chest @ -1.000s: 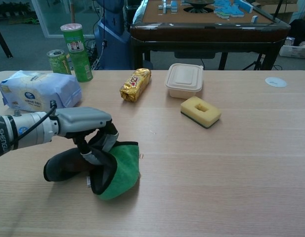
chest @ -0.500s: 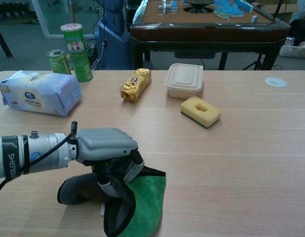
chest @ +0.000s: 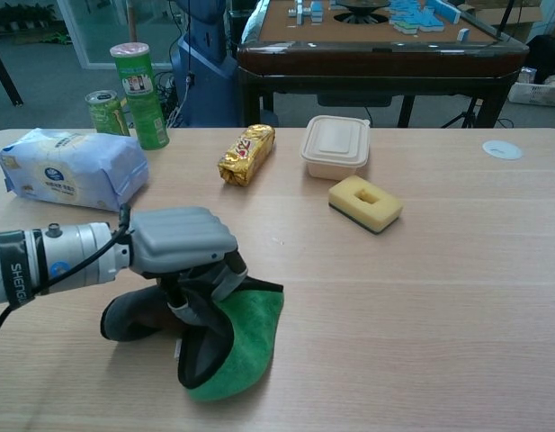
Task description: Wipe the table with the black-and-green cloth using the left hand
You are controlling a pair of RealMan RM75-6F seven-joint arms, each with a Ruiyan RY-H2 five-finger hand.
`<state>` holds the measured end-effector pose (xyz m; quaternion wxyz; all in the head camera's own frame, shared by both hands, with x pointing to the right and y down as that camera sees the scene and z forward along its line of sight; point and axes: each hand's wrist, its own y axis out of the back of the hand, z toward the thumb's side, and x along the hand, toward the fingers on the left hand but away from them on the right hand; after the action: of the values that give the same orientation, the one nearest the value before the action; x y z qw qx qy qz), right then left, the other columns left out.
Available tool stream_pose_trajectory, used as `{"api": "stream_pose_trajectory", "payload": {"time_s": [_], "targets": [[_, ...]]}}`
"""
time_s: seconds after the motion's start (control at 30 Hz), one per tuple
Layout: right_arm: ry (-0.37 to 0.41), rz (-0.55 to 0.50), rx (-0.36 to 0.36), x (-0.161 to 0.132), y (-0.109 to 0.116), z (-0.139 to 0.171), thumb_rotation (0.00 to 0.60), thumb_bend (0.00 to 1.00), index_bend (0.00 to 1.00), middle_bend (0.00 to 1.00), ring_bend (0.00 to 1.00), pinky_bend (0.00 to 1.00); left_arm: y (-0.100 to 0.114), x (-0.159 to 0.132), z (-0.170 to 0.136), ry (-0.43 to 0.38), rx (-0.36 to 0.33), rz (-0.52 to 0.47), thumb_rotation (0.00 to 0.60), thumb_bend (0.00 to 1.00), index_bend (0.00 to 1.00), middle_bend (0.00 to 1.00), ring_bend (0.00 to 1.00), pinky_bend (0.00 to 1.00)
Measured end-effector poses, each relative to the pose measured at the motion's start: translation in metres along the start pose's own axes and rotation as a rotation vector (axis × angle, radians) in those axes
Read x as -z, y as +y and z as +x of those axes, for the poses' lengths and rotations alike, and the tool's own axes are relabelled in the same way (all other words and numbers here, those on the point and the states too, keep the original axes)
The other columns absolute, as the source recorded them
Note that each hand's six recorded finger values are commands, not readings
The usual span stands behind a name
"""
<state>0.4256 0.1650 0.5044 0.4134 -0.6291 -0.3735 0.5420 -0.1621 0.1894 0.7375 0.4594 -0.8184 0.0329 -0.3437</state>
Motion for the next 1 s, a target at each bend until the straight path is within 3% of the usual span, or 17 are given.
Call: {"api": "stream_pose_trajectory", "payload": {"time_s": [0.23, 0.37, 0.83, 1.0], "targets": [[0.011, -0.001, 0.001, -0.003, 0.0, -0.001, 0.6, 0.24, 0.36, 0.28, 0.21, 0.24, -0.003, 0.036, -0.004, 0.079, 0.0, 0.128, 0.6, 0.2, 0.63, 0.67, 0.66, 0.88], [0.009, 0.001, 0.001, -0.003, 0.001, 0.0, 0.6, 0.24, 0.36, 0.28, 0.21, 0.24, -0.009, 0.039, -0.006, 0.088, 0.003, 0.136, 0.6, 0.2, 0.64, 0.67, 0.66, 0.88], [-0.003, 0.003, 0.005, -0.002, 0.003, 0.004, 0.6, 0.24, 0.36, 0.28, 0.21, 0.24, -0.016, -0.049, -0.003, -0.126, -0.036, 0.078, 0.6, 0.2, 0.63, 0.67, 0.65, 0.88], [-0.005, 0.0, 0.006, 0.0, 0.002, 0.005, 0.6, 0.24, 0.36, 0.28, 0.21, 0.24, -0.017, -0.064, 0.0, -0.155, -0.045, 0.105, 0.6, 0.2, 0.62, 0.67, 0.65, 0.88]]}}
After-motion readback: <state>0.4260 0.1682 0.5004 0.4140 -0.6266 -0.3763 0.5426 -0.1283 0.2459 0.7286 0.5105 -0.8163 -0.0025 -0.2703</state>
